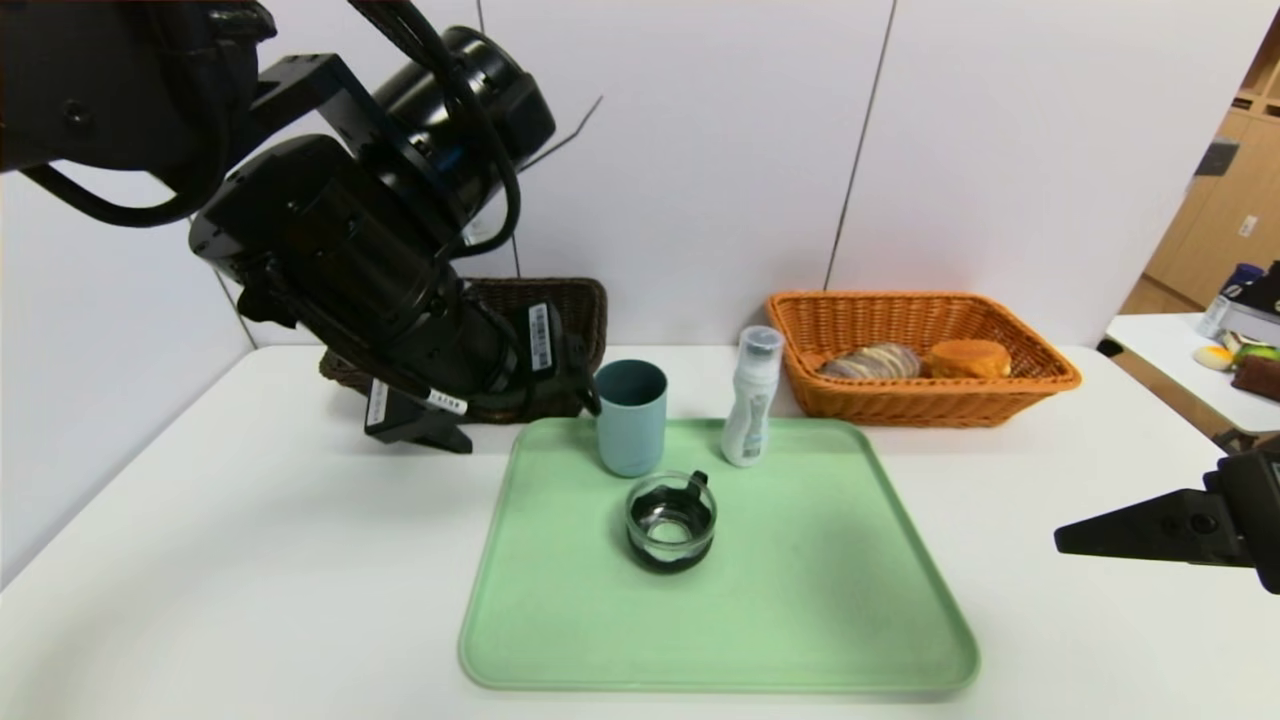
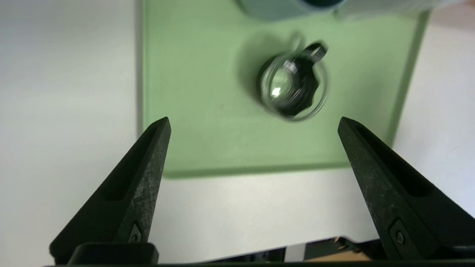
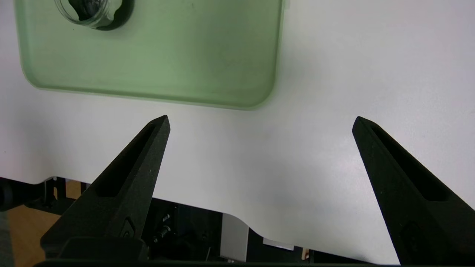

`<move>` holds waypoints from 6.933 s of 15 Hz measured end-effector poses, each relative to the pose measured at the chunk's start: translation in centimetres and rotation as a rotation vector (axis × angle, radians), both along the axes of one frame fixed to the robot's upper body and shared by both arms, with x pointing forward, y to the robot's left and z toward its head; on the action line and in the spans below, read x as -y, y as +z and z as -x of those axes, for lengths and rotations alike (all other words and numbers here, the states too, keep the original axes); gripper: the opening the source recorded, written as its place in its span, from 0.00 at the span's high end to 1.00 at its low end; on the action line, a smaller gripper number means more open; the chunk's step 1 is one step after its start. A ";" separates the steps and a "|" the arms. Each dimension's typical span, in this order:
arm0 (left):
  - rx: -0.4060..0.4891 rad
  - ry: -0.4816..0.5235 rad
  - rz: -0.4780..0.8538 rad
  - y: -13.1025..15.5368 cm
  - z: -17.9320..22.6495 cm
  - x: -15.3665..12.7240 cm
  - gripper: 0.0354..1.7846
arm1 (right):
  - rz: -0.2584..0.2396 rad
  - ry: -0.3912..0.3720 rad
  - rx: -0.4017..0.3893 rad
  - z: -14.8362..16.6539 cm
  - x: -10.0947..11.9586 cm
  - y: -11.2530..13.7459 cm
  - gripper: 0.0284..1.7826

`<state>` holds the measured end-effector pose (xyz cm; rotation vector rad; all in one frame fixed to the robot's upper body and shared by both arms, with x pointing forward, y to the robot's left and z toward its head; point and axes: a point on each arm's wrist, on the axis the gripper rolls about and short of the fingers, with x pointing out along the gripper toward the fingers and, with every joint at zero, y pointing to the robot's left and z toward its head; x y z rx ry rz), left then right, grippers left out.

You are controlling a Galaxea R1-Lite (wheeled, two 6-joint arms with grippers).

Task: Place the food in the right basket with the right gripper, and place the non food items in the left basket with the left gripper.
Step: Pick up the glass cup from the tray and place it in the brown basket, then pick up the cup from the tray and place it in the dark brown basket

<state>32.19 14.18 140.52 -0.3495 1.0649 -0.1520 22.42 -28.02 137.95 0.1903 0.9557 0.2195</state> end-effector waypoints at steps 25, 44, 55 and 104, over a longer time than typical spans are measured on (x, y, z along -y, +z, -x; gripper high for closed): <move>-0.139 -0.111 -0.142 -9.4 -4.9 7.4 0.06 | 0.002 -0.014 0.043 -1.0 -0.6 -2.8 0.05; -0.191 -0.128 -0.124 -11.7 -6.1 8.4 0.97 | -0.005 0.002 0.030 -0.6 -0.5 -3.2 0.04; -0.207 -0.413 0.288 -2.4 -1.5 4.9 0.97 | -0.005 0.030 0.004 -0.6 -0.8 -3.7 0.04; 0.579 0.115 -0.150 -8.8 -0.6 3.4 0.07 | 0.035 -0.084 0.365 -1.7 -0.8 -4.8 0.04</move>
